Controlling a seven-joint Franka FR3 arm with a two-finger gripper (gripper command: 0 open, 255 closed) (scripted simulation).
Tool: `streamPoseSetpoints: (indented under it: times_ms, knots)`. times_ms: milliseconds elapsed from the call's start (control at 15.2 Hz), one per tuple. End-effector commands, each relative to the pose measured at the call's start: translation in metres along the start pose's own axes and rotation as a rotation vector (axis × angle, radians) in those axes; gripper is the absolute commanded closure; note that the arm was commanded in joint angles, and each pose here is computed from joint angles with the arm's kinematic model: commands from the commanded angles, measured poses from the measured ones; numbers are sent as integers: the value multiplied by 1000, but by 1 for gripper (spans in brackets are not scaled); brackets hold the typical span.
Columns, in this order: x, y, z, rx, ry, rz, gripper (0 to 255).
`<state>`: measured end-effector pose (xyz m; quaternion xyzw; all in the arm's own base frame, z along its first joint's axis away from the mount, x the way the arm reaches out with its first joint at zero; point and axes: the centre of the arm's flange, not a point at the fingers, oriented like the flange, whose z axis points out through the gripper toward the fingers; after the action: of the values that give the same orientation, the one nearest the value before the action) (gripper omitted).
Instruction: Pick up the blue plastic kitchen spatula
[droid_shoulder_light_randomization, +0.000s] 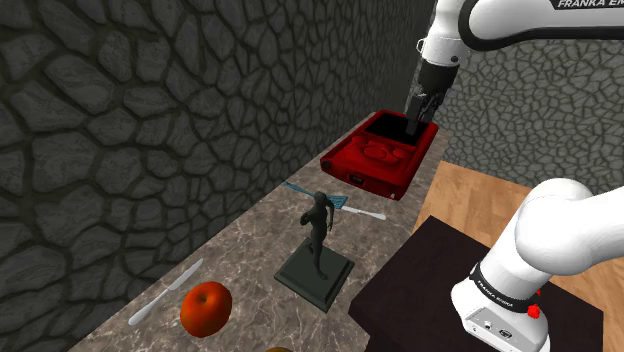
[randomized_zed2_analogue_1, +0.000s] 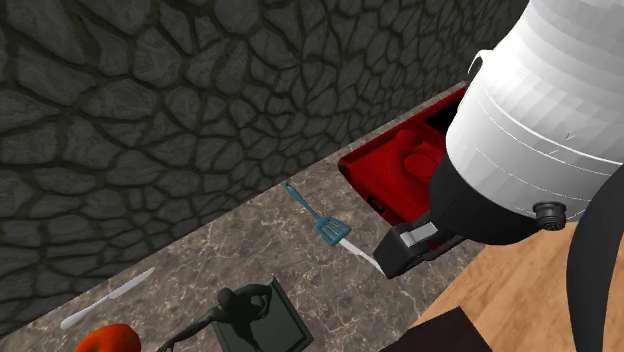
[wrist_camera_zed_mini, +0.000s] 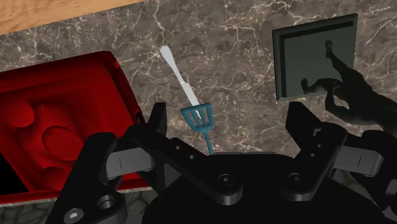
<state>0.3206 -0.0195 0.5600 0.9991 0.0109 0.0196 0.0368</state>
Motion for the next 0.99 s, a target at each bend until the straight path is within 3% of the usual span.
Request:
streamPoseSetpoints:
  times_ms: [0, 924]
  knots:
    - [0, 0, 0, 0, 0, 0, 0]
    - [125, 5, 141, 7, -34, -90, 0]
